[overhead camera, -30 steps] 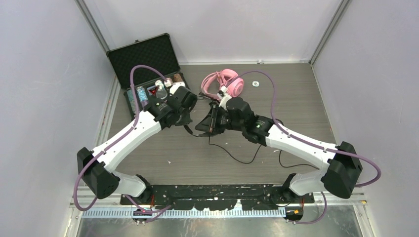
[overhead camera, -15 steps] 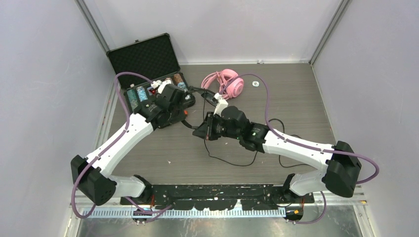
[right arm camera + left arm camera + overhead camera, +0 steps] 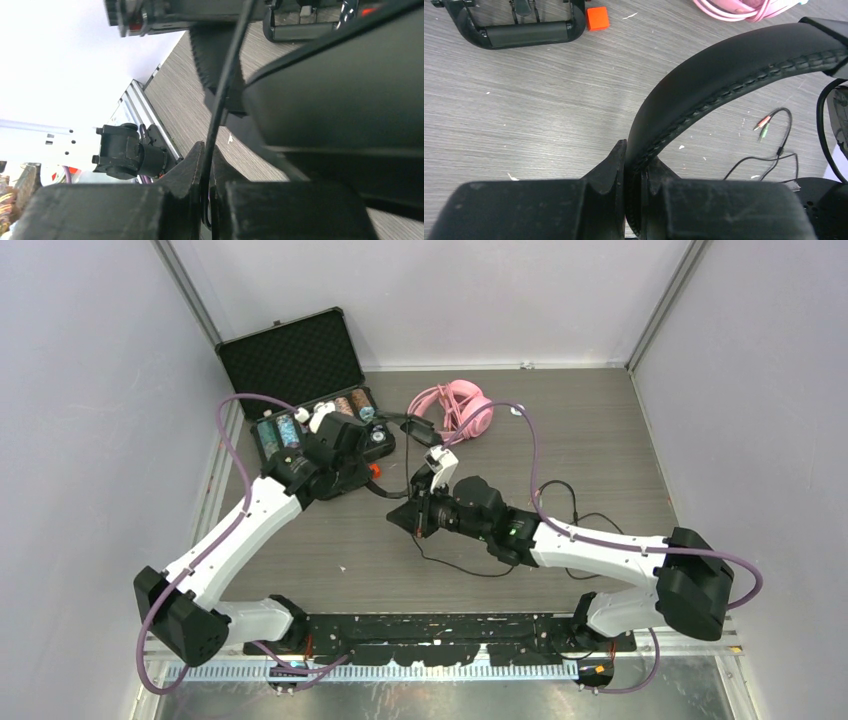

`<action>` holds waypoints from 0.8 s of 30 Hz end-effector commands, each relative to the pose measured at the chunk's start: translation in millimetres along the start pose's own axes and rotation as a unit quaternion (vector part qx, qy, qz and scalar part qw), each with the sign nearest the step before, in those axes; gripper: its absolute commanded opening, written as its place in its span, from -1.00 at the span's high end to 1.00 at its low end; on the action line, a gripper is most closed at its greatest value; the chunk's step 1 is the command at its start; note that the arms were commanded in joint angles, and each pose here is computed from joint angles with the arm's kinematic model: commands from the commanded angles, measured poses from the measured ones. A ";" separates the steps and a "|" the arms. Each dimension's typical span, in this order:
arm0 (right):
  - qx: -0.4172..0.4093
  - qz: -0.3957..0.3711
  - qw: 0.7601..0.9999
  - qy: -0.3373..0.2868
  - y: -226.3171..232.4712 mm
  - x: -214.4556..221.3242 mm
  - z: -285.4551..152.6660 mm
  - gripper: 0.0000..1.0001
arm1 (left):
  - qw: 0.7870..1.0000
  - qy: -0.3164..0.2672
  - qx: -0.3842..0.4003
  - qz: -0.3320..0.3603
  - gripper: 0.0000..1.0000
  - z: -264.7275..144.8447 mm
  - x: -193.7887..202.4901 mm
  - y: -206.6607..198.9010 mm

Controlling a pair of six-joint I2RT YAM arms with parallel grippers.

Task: Wrap the headphones
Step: Wrap the headphones cable around the headphones.

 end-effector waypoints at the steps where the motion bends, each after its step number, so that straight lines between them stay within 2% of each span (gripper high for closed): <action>1: -0.042 -0.048 0.997 -0.045 21.5 -9.9 -6.4 0.77 | 0.994 -0.070 0.059 -0.060 1.00 -15.4 -29.8 -16.5; 12: -0.041 -0.072 0.994 -0.075 0.6 1.9 -3.1 0.70 | 0.990 -0.085 0.074 -0.083 1.00 -24.4 -35.1 -16.9; 24: -0.057 -0.076 0.992 -0.079 -23.8 21.8 3.0 0.70 | 0.979 -0.093 0.135 -0.119 1.00 -41.5 -42.8 -28.0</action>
Point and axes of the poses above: each gripper's point midway between its finger pads, its own z axis out along the fingers, its own y axis along the line the jaws close on, x = y × z, the point moved 6 cm from there along -z, back along the fingers, and after that the axes turned 15 degrees about z, right-handed, at the moved point
